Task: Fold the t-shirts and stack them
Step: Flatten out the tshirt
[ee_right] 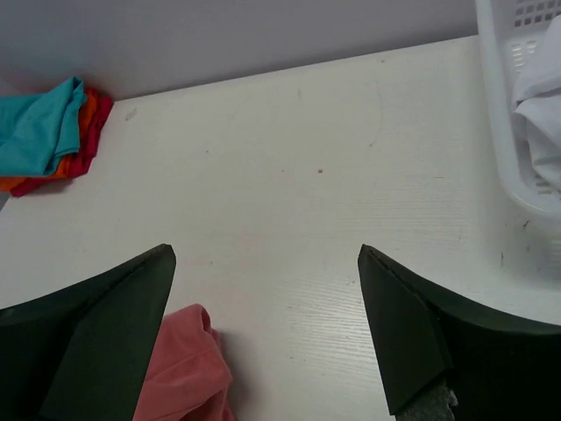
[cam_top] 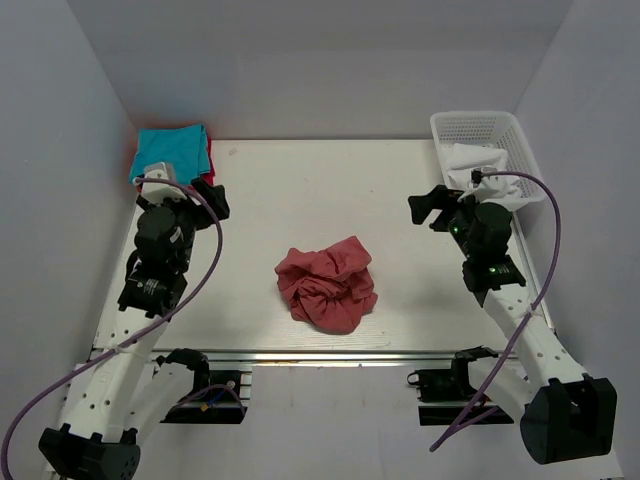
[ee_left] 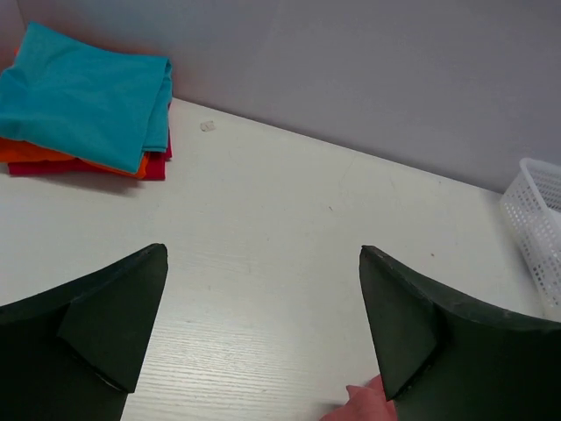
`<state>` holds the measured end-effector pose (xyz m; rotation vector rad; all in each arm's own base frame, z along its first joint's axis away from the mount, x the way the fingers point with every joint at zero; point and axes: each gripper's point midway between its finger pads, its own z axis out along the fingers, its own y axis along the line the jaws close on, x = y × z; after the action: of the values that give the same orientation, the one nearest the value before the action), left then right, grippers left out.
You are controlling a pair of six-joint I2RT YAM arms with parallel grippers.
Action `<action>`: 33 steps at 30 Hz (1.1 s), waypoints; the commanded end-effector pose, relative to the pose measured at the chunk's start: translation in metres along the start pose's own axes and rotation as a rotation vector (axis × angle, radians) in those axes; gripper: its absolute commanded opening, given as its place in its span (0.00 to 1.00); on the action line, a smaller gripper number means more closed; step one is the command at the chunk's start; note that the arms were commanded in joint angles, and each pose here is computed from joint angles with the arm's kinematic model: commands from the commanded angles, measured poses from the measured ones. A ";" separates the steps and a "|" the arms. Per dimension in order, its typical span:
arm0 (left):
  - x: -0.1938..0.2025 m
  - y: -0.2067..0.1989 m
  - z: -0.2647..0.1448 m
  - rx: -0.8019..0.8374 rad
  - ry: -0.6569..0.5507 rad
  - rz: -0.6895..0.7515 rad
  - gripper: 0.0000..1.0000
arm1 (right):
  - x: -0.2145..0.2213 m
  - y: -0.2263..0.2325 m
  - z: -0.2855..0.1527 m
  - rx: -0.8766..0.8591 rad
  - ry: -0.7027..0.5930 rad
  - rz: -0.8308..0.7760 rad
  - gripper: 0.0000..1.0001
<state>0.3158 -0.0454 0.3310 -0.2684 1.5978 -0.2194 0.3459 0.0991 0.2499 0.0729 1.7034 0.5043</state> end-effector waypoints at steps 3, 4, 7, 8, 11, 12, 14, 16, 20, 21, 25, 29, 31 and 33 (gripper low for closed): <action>0.048 -0.012 0.001 0.099 0.138 -0.022 1.00 | -0.011 0.031 -0.001 -0.152 0.011 -0.024 0.90; 0.060 -0.013 0.001 0.115 0.172 -0.018 1.00 | -0.006 0.037 -0.002 -0.191 0.037 -0.034 0.90; 0.091 -0.024 0.002 0.193 0.284 -0.002 1.00 | 0.024 0.061 -0.007 -0.373 0.175 -0.103 0.90; 0.100 -0.027 0.001 0.218 0.319 0.018 1.00 | 0.025 0.065 -0.005 -0.390 0.204 -0.096 0.90; 0.139 -0.041 -0.011 0.323 0.471 0.011 1.00 | 0.049 0.067 -0.004 -0.380 0.317 -0.121 0.90; 0.151 -0.042 -0.017 0.341 0.511 -0.011 1.00 | 0.067 0.075 -0.011 -0.388 0.399 -0.117 0.90; 0.168 -0.063 -0.033 0.494 0.580 -0.053 1.00 | 0.074 0.082 -0.015 -0.398 0.424 -0.133 0.90; 0.192 -0.070 -0.046 0.574 0.640 -0.086 1.00 | 0.097 0.101 -0.027 -0.449 0.500 -0.147 0.90; 0.230 -0.059 -0.075 0.558 0.763 -0.147 1.00 | 0.162 0.120 -0.062 -0.485 0.749 -0.192 0.90; 0.234 -0.057 -0.080 0.546 0.778 -0.169 1.00 | 0.177 0.122 -0.070 -0.475 0.796 -0.216 0.90; 0.244 -0.053 -0.098 0.538 0.793 -0.195 0.93 | 0.214 0.123 -0.100 -0.462 0.965 -0.259 0.90; 0.257 -0.049 -0.105 0.524 0.806 -0.211 0.87 | 0.227 0.129 -0.116 -0.463 0.969 -0.264 0.90; 0.262 -0.051 -0.103 0.526 0.821 -0.208 0.83 | 0.230 0.129 -0.117 -0.454 0.955 -0.290 0.89; 0.270 -0.054 -0.104 0.539 0.845 -0.192 0.77 | 0.229 0.134 -0.123 -0.471 0.936 -0.309 0.89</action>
<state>0.2047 -0.1731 0.0971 0.0920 2.2577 -0.9630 0.1523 0.2604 0.0956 -0.9019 2.4080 0.7939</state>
